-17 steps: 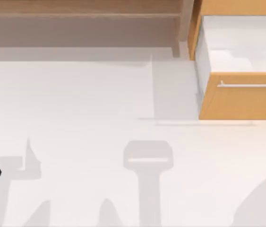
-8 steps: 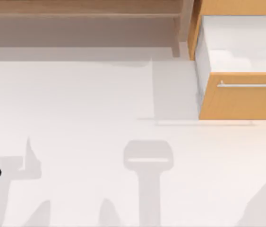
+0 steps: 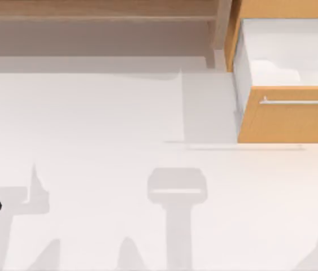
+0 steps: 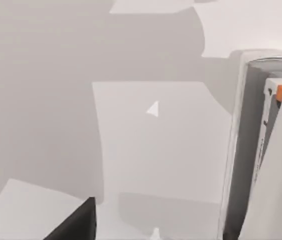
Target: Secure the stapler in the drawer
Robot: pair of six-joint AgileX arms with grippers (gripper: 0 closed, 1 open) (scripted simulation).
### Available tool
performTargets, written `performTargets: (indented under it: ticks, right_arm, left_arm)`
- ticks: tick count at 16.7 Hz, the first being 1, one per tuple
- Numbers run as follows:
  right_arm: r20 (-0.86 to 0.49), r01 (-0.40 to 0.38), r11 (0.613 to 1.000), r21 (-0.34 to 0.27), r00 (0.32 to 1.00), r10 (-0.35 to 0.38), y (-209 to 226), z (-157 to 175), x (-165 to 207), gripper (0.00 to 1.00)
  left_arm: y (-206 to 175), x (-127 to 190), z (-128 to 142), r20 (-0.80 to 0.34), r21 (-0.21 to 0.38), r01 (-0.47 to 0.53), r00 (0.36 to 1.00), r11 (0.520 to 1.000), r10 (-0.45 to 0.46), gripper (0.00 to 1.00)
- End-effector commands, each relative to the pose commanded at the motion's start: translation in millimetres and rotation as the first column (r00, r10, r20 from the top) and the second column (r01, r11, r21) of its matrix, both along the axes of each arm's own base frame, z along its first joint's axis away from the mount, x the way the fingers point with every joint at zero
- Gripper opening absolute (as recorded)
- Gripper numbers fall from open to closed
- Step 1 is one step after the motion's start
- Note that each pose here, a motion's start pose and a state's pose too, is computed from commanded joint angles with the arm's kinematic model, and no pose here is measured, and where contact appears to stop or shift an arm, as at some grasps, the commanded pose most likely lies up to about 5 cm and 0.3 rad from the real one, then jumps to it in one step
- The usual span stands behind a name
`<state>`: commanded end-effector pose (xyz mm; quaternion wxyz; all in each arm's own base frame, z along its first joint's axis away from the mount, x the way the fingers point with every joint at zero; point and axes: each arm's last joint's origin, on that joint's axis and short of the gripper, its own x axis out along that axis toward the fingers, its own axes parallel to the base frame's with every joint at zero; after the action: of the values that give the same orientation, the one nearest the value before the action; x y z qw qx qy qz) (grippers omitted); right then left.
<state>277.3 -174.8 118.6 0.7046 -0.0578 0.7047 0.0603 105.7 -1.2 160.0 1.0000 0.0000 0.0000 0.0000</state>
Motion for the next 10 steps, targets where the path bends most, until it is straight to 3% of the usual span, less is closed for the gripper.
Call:
performTargets:
  ticks: [1, 10]
  right_arm:
    - [0.0, 0.0, 1.0, 0.0, 1.0, 0.0, 0.0, 0.0, 0.0, 1.0]
    - [0.0, 0.0, 1.0, 0.0, 1.0, 0.0, 0.0, 0.0, 0.0, 0.32]
  left_arm:
    - [0.0, 0.0, 0.0, 0.0, 0.0, 0.0, 1.0, 1.0, 0.0, 1.0]
    - [0.0, 0.0, 0.0, 0.0, 0.0, 0.0, 1.0, 1.0, 0.0, 1.0]
